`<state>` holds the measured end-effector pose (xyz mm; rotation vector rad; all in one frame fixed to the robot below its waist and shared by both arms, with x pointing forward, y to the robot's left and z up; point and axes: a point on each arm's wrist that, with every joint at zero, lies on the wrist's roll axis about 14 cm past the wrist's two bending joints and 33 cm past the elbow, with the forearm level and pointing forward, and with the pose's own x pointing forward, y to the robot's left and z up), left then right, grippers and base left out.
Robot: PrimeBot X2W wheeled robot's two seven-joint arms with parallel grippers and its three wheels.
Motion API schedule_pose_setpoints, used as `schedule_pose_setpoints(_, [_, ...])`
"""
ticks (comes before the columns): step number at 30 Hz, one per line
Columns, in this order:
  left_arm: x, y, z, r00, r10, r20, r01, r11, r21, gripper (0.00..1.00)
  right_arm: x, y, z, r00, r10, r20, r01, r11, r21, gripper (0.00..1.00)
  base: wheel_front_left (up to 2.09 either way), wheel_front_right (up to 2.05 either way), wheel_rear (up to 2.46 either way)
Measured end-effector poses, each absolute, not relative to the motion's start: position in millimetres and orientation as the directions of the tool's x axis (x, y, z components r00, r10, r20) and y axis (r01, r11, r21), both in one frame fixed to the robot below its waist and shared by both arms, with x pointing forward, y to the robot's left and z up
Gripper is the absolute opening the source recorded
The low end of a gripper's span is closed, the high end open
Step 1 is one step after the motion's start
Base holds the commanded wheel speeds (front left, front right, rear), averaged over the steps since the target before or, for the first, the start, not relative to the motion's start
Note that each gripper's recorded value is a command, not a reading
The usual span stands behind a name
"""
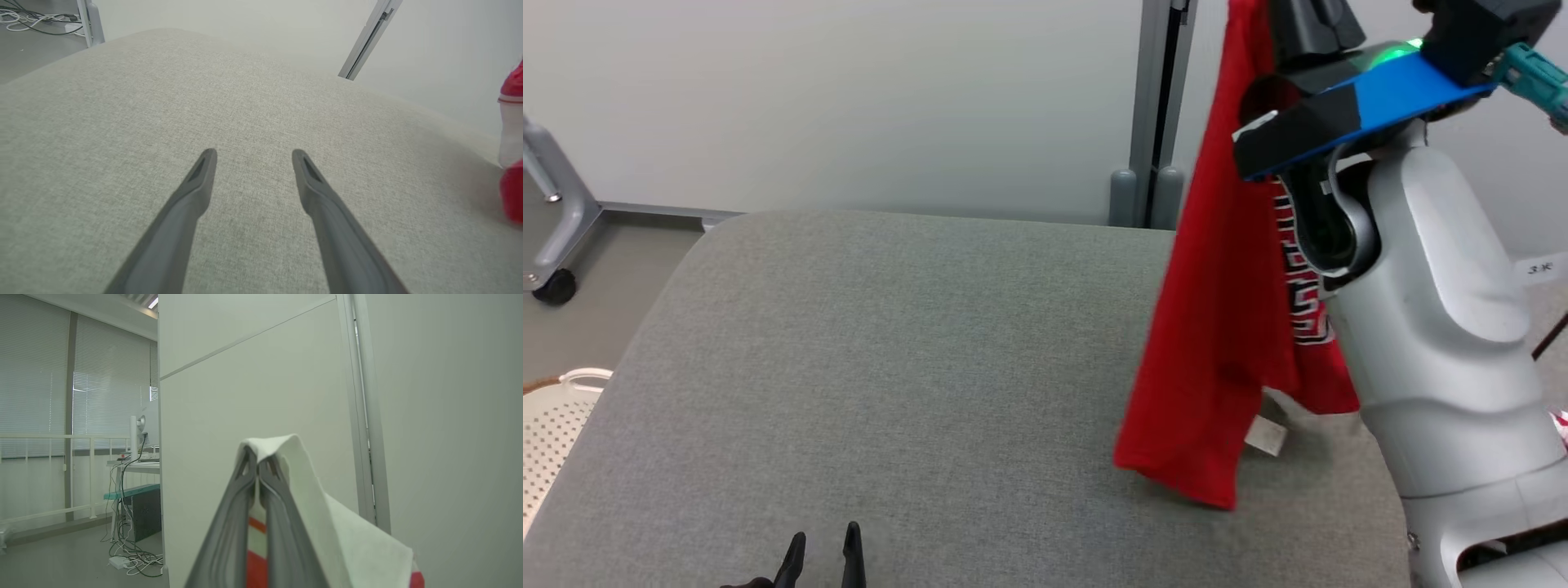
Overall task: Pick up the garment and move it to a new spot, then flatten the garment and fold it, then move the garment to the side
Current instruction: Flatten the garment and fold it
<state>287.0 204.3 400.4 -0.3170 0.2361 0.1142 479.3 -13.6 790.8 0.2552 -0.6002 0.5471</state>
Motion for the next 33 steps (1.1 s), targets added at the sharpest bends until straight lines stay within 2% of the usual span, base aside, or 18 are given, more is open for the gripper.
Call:
schedule_pose_setpoints(5, [280,210,398,0.961,0.1,-0.257,-0.178,0.938,-0.299,1.0,478,7,824,0.618,0.423,0.663,-0.6,0.799,0.049,0.0,0.0,0.0,0.0])
schedule_pose_setpoints(9, [281,213,398,0.96,0.109,-0.257,-0.187,0.934,-0.303,1.0,499,-19,805,0.695,0.363,0.62,-0.512,0.856,0.072,0.0,0.0,0.0,0.0])
schedule_pose_setpoints(11, [285,212,398,0.96,0.103,-0.259,-0.182,0.935,-0.303,1.0,515,-42,770,0.773,0.32,0.547,-0.439,0.893,0.099,0.0,0.0,0.0,0.0])
schedule_pose_setpoints(15, [297,202,396,0.962,0.063,-0.267,-0.146,0.942,-0.302,1.0,530,-96,651,0.931,0.219,0.293,-0.263,0.957,0.119,0.0,0.0,0.0,0.0])
schedule_pose_setpoints(18, [310,193,398,0.965,0.029,-0.261,-0.11,0.948,-0.3,1.0,519,-125,576,0.978,0.163,0.129,-0.177,0.979,0.105,0.0,0.0,0.0,0.0])
schedule_pose_setpoints(22, [325,184,401,0.968,-0.013,-0.249,-0.064,0.952,-0.299,1.0,484,-151,491,0.992,0.11,-0.065,-0.104,0.99,0.097,0.0,0.0,0.0,0.0])
schedule_pose_setpoints(23, [327,182,402,0.969,-0.023,-0.246,-0.054,0.952,-0.301,1.0,475,-156,476,0.99,0.099,-0.101,-0.089,0.991,0.1,0.07,0.0,0.0,0.0])
schedule_pose_setpoints(24, [330,179,403,0.97,-0.035,-0.242,-0.041,0.952,-0.302,1.0,467,-162,465,0.988,0.083,-0.127,-0.069,0.992,0.11,0.38,0.0,0.0,0.0])
schedule_pose_setpoints(25, [332,176,405,0.971,-0.044,-0.236,-0.03,0.953,-0.302,1.0,460,-167,456,0.987,0.069,-0.147,-0.051,0.991,0.122,1.0,0.0,0.0,0.0])
schedule_pose_setpoints(33, [359,149,415,0.97,-0.141,-0.198,0.071,0.943,-0.325,1.0,428,-184,427,0.98,0.024,-0.197,0.008,0.987,0.161,1.0,0.0,0.0,0.0])
